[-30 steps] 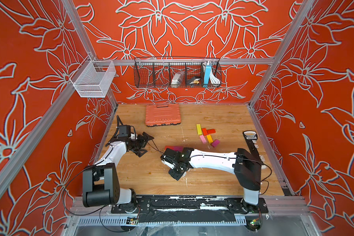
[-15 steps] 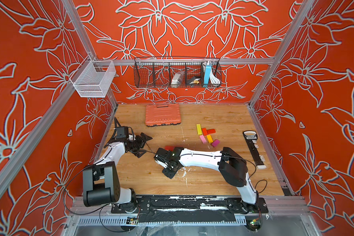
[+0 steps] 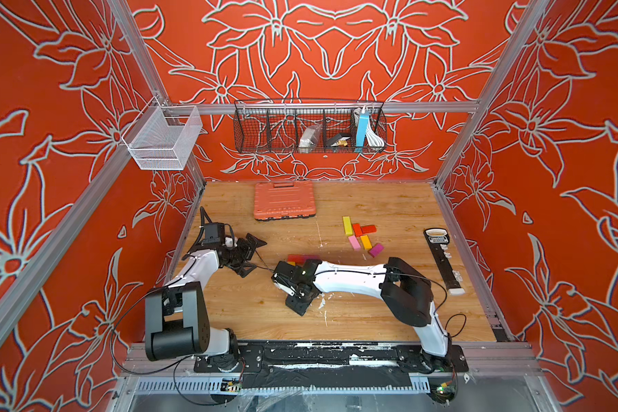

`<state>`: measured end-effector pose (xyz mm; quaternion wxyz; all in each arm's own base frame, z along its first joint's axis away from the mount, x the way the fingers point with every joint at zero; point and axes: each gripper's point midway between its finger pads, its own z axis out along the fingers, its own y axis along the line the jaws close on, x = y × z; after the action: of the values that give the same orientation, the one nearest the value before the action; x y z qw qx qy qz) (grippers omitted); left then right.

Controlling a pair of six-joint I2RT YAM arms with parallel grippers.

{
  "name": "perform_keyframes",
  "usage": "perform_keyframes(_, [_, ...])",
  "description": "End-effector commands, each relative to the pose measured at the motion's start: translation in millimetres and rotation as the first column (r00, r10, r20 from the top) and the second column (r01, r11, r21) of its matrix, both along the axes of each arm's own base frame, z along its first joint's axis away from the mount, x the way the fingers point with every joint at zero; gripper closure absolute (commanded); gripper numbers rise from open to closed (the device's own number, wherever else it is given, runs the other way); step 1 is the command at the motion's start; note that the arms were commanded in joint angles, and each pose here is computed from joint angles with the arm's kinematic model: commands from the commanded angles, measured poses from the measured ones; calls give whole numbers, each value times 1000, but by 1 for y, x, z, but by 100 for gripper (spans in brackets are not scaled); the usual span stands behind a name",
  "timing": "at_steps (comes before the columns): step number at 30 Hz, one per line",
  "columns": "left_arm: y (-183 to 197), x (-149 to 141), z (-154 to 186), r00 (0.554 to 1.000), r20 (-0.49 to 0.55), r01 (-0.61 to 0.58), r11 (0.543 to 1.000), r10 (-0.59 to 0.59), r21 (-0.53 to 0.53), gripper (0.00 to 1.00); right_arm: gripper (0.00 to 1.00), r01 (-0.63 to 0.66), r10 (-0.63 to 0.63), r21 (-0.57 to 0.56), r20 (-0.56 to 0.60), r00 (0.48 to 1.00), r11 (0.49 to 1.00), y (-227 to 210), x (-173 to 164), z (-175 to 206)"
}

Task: Assemble the letter c with building blocks
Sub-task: Assemble the building block at the center of the board.

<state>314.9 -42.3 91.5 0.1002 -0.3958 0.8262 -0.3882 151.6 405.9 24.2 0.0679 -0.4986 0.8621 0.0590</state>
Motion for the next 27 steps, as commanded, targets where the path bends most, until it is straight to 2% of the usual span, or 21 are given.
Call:
perform_keyframes(1, [-2, -3, 5, 1000, 20, 8, 1000, -7, -15, 1, 38, 38, -37, -36, 30, 999, 999, -17, 4, 3])
perform_keyframes(13, [-6, -7, 5, 999, 28, 15, 1000, -14, -28, 1, 38, 142, -142, -6, 47, 989, 990, -22, 29, 11])
perform_keyframes(19, [-9, -13, 5, 999, 26, 20, 999, -18, -41, 2, 39, 188, -189, 47, 14, 982, 981, -18, 26, 23])
perform_keyframes(23, [-19, -24, 4, 999, 22, 31, 998, -29, -48, 2, 38, 271, -270, 142, -28, 963, 952, -19, 22, 42])
perform_keyframes(27, [-37, -39, 5, 998, 23, 60, 998, -60, -28, 2, 36, 397, -388, 246, -88, 917, 884, -25, 26, 58])
